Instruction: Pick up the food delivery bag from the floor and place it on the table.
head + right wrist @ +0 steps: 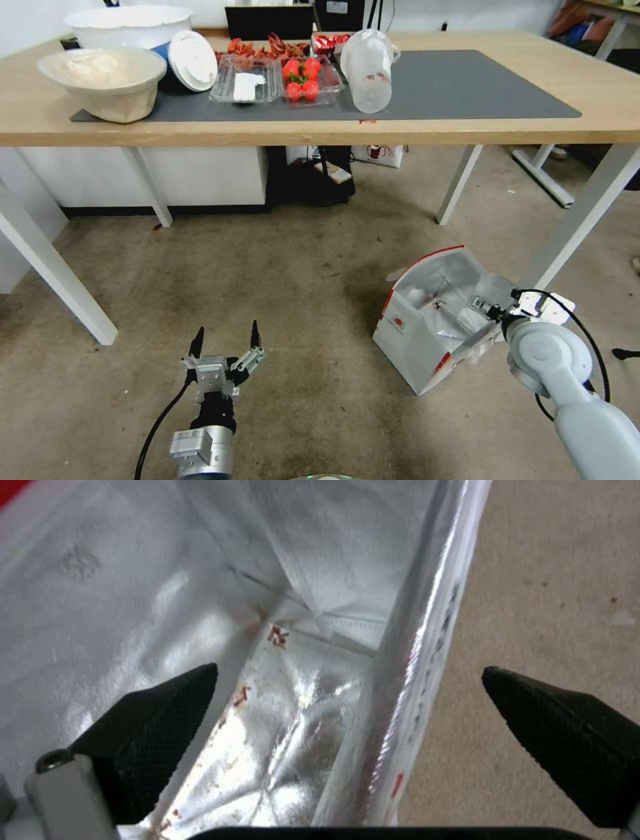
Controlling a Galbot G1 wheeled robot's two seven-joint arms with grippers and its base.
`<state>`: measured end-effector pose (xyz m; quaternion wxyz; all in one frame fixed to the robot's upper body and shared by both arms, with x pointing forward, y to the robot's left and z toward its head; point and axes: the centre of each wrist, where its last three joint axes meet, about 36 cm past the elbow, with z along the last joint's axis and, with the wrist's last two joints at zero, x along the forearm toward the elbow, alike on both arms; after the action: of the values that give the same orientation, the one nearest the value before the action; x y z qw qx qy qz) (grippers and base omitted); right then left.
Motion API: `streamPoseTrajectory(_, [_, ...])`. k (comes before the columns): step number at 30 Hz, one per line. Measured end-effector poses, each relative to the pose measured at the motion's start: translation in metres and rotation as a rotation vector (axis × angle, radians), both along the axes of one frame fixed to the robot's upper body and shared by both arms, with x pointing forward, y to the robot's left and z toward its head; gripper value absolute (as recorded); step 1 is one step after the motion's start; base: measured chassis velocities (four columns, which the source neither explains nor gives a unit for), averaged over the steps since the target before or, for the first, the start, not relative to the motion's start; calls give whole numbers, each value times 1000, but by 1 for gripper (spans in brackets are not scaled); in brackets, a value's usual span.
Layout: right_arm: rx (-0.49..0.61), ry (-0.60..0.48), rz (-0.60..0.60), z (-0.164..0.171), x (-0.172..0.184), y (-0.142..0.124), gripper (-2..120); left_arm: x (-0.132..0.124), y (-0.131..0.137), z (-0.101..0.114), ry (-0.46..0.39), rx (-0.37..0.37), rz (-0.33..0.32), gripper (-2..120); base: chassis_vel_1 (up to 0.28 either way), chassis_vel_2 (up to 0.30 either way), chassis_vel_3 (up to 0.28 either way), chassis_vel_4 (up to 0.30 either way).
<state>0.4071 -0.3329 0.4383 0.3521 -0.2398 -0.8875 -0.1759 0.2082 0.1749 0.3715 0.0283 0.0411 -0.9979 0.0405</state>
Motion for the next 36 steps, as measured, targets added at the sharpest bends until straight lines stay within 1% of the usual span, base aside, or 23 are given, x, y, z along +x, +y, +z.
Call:
streamPoseTrajectory(9, [51,58,-14,-14,10,3,99,-1,0,1,-1,-1,1,100,0,0,0,0])
streamPoseTrajectory(12, [60,74,-23,-18,13,2,96,-1,0,1,-1,0,1,100,0,0,0,0])
streamPoseTrajectory(15, [73,90,-33,-22,14,0,86,-1,1,2,-4,0,3,100,0,0,0,0])
streamPoseTrajectory(16, [73,90,-33,-22,14,0,86,-1,1,2,-4,0,3,100,0,0,0,0])
streamPoseTrajectory(18, [75,97,-36,-24,13,-1,76,-1,1,2,-4,0,4,100,0,0,0,0])
streamPoseTrajectory(19, [75,97,-36,-24,13,-1,76,-1,1,2,-4,0,4,100,0,0,0,0])
streamPoseTrajectory(21, [79,101,-43,-26,14,-2,67,-1,1,2,-5,-1,4,100,0,0,0,0])
streamPoseTrajectory(22, [79,101,-43,-26,14,-2,67,-1,1,2,-5,-1,4,100,0,0,0,0])
streamPoseTrajectory(25, [82,100,-51,-29,16,-3,55,-1,0,2,-4,-3,4,100,0,0,0,0])
streamPoseTrajectory(26, [82,100,-51,-29,16,-3,55,-1,0,2,-4,-3,4,100,0,0,0,0])
streamPoseTrajectory(27, [82,98,-52,-29,16,-3,52,-1,0,2,-4,-3,5,100,0,0,0,0])
streamPoseTrajectory(29, [80,92,-53,-30,16,-3,39,-2,-1,2,-2,-6,6,100,0,0,0,0])
streamPoseTrajectory(30, [80,92,-53,-30,16,-3,39,-2,-1,2,-2,-6,6,100,0,0,0,0])
streamPoseTrajectory(31, [80,89,-52,-30,16,-3,32,-2,-1,2,-2,-6,6,100,0,0,0,0])
streamPoseTrajectory(32, [81,88,-51,-30,16,-3,29,-2,-1,2,-2,-7,6,100,0,0,0,0])
streamPoseTrajectory(33, [81,88,-51,-30,16,-3,29,-2,-1,2,-2,-7,6,100,0,0,0,0])
streamPoseTrajectory(34, [83,83,-46,-30,15,-3,22,-2,-1,3,-3,-7,6,100,0,0,0,0])
streamPoseTrajectory(35, [84,79,-42,-29,14,-3,19,-2,-1,3,-5,-7,7,100,0,0,0,0])
streamPoseTrajectory(36, [83,73,-35,-27,13,-3,12,-2,0,3,-5,-5,6,100,0,0,0,0])
